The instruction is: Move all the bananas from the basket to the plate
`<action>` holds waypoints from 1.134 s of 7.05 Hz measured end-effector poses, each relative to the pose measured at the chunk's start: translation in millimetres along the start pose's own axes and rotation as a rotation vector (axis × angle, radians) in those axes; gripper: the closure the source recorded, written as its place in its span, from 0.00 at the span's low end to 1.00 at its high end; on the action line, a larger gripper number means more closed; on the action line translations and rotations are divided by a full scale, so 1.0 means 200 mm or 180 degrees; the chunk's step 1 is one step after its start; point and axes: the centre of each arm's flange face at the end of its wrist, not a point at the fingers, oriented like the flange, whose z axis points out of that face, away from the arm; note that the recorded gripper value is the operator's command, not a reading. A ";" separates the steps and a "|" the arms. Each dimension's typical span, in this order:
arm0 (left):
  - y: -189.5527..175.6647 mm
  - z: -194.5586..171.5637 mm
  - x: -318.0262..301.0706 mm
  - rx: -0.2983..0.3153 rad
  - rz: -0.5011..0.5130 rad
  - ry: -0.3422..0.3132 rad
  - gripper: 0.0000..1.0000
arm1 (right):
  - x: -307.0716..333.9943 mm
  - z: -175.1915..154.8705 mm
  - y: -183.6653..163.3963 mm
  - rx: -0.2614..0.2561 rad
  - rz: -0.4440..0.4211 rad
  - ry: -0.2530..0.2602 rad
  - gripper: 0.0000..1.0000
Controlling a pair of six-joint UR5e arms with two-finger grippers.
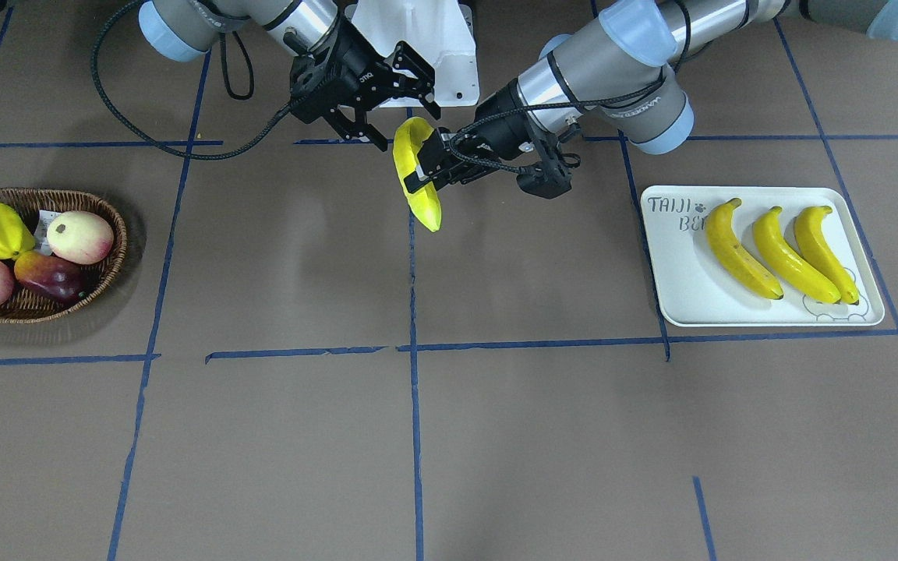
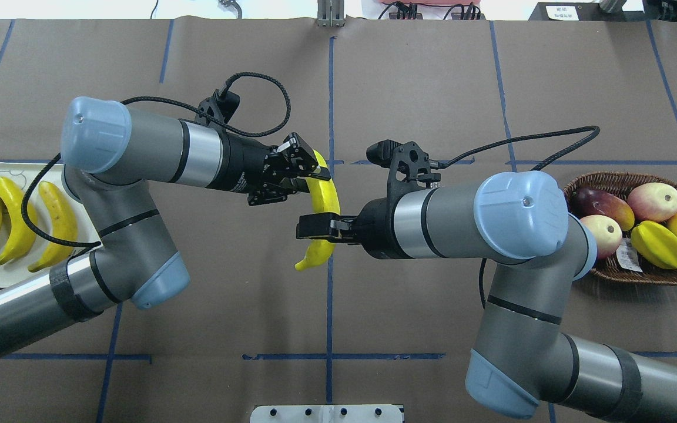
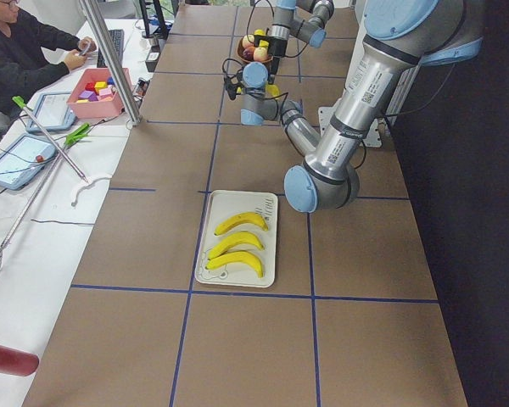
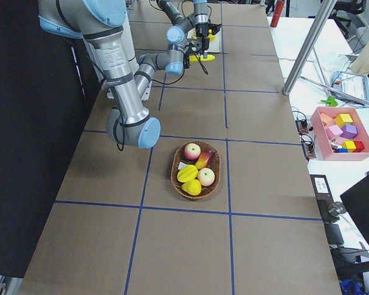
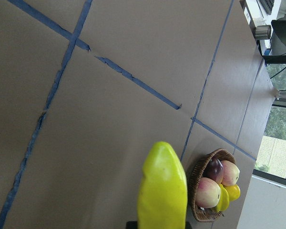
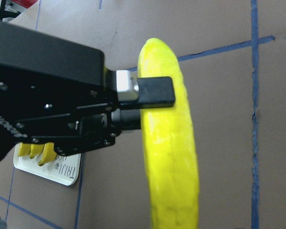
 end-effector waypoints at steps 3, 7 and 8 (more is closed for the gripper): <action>-0.45 -0.30 -0.23 0.0229 0.0126 -0.0678 1.00 | 0.05 -0.40 -0.28 -0.0083 0.0127 0.0254 0.00; -0.87 -0.78 -1.15 0.0878 0.0613 -0.1932 1.00 | 0.39 -0.73 -0.55 -0.0152 -0.0270 0.1072 0.00; -0.89 -0.79 -1.22 0.0993 0.0647 -0.2268 1.00 | 0.45 -0.75 -0.59 -0.0237 -0.0413 0.1275 0.00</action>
